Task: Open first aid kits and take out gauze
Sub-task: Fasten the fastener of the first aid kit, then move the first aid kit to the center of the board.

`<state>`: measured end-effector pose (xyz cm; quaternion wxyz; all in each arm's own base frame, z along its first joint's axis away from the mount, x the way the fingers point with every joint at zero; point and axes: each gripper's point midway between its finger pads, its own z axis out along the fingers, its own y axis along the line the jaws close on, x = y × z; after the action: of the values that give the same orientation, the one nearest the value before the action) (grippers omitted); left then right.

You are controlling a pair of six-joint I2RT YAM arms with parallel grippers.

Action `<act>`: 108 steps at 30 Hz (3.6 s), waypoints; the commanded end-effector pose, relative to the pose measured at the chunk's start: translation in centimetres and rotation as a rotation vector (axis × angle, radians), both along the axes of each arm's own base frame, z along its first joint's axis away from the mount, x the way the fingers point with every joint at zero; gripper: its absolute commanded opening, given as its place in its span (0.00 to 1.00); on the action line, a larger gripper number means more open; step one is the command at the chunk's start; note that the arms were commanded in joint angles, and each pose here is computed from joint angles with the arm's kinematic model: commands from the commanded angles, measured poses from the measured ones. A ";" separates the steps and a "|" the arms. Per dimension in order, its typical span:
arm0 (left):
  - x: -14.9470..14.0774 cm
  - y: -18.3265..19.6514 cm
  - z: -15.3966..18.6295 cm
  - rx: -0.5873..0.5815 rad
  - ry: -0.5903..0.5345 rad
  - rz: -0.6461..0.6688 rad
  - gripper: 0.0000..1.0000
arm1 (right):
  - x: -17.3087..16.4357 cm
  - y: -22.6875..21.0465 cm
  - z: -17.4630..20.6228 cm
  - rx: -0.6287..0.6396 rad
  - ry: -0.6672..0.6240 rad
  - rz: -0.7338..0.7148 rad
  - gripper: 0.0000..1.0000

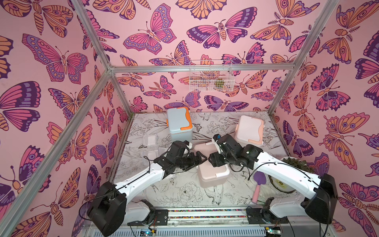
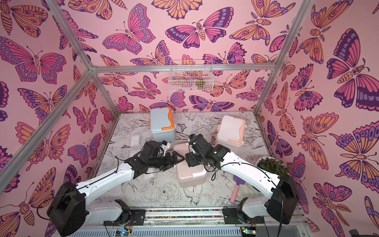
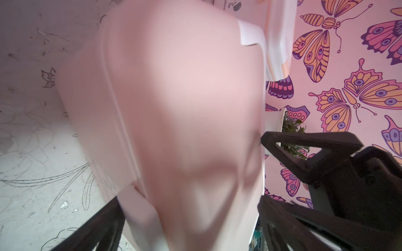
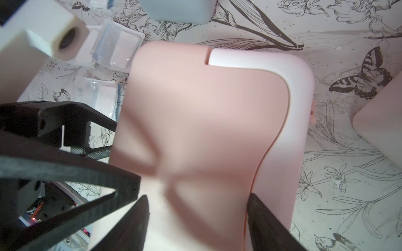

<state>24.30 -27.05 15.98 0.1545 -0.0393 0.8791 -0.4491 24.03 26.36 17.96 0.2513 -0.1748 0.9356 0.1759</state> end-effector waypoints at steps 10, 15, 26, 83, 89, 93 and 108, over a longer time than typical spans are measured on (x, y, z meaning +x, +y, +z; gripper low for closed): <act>-3.0 3.4 0.8 0.108 -0.053 -0.017 0.96 | -5.0 -5.9 1.5 -0.003 -0.015 -0.017 0.98; -4.8 1.0 0.0 0.155 -0.036 -0.117 0.96 | -7.7 -7.3 -1.0 0.014 0.056 -0.008 0.97; -0.4 -2.7 0.2 0.192 -0.090 -0.143 0.96 | -7.2 -6.1 -5.5 -0.003 0.137 -0.044 0.92; 14.8 -16.7 0.5 0.084 -0.067 -0.228 0.93 | 5.0 -11.1 -3.5 0.216 0.122 -0.469 0.79; 15.3 -13.2 2.4 0.072 -0.099 -0.178 0.94 | 4.1 -9.7 -1.2 0.318 0.106 -0.391 0.83; 14.9 -9.3 6.2 0.077 -0.183 -0.126 0.97 | 3.9 -8.4 0.4 0.393 0.090 -0.332 0.86; 19.0 13.9 9.5 0.208 -0.238 0.360 1.00 | 9.6 1.1 4.1 0.396 0.022 -0.102 0.94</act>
<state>42.76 -16.09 29.55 0.3688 -0.0872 0.8543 -0.3557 31.81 25.72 20.28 0.2548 -0.0443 0.9060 0.3351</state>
